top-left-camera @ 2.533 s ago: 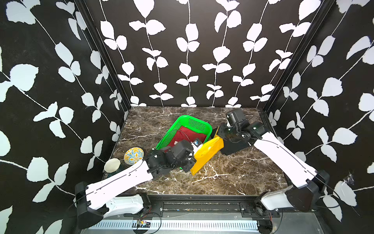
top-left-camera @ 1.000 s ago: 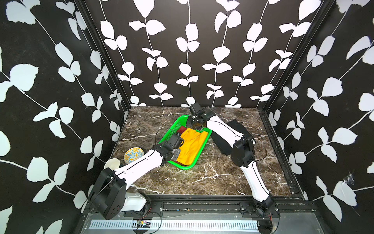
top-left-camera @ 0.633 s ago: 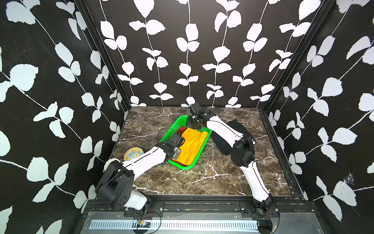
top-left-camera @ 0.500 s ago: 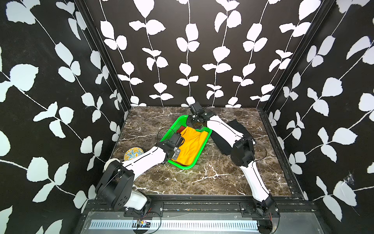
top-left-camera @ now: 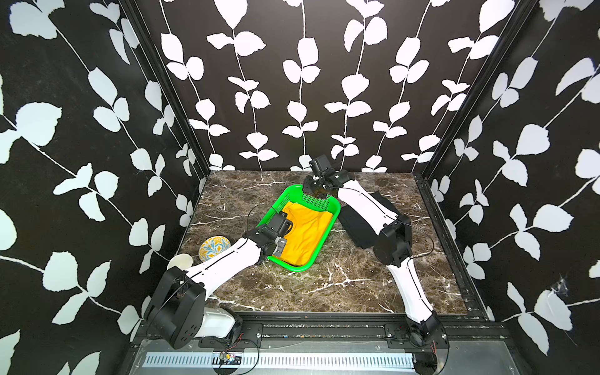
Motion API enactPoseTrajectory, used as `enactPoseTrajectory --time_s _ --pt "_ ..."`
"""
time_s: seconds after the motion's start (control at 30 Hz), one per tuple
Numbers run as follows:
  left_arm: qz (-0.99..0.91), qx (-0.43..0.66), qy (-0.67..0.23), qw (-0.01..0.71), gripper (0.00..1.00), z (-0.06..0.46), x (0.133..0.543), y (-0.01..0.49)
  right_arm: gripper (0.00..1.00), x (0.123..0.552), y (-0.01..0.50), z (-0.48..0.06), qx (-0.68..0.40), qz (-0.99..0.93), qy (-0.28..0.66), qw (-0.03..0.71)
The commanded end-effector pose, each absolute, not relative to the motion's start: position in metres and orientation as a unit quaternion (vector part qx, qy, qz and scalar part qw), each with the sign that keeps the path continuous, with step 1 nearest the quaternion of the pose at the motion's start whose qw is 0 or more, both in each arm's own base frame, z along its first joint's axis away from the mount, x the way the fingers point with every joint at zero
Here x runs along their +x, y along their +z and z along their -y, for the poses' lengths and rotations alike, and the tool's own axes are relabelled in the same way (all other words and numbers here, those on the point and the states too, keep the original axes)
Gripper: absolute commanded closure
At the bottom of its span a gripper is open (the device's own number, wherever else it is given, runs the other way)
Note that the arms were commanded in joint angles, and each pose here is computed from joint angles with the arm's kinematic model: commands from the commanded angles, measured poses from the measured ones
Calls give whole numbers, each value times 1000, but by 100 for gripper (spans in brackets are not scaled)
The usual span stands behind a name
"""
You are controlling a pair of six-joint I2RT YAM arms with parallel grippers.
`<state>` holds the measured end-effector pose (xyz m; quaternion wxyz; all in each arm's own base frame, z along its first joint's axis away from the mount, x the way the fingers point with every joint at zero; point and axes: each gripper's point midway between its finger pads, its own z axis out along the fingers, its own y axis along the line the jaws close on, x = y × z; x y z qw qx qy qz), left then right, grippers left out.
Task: Put the folded t-shirts into the basket
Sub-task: Place the T-shirt in the bin.
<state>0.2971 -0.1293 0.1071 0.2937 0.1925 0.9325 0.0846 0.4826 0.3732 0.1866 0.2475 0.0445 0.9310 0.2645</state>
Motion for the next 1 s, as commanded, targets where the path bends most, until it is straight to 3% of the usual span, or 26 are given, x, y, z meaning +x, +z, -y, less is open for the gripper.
enactPoseTrajectory --time_s 0.0,0.2,0.4,0.57,0.97 --pt "-929 189 36 316 65 140 294 135 72 455 221 -347 10 -938 240 251" --pt "-890 258 -194 323 66 224 279 155 80 422 178 -309 -9 -973 152 172" --pt "-892 274 -241 266 69 254 279 118 86 417 133 -288 -2 -989 105 107" --pt "-910 280 -226 207 73 258 274 80 87 426 97 -278 7 -994 81 69" --pt "-949 252 -71 177 75 202 278 37 90 426 26 -269 12 -999 42 1"
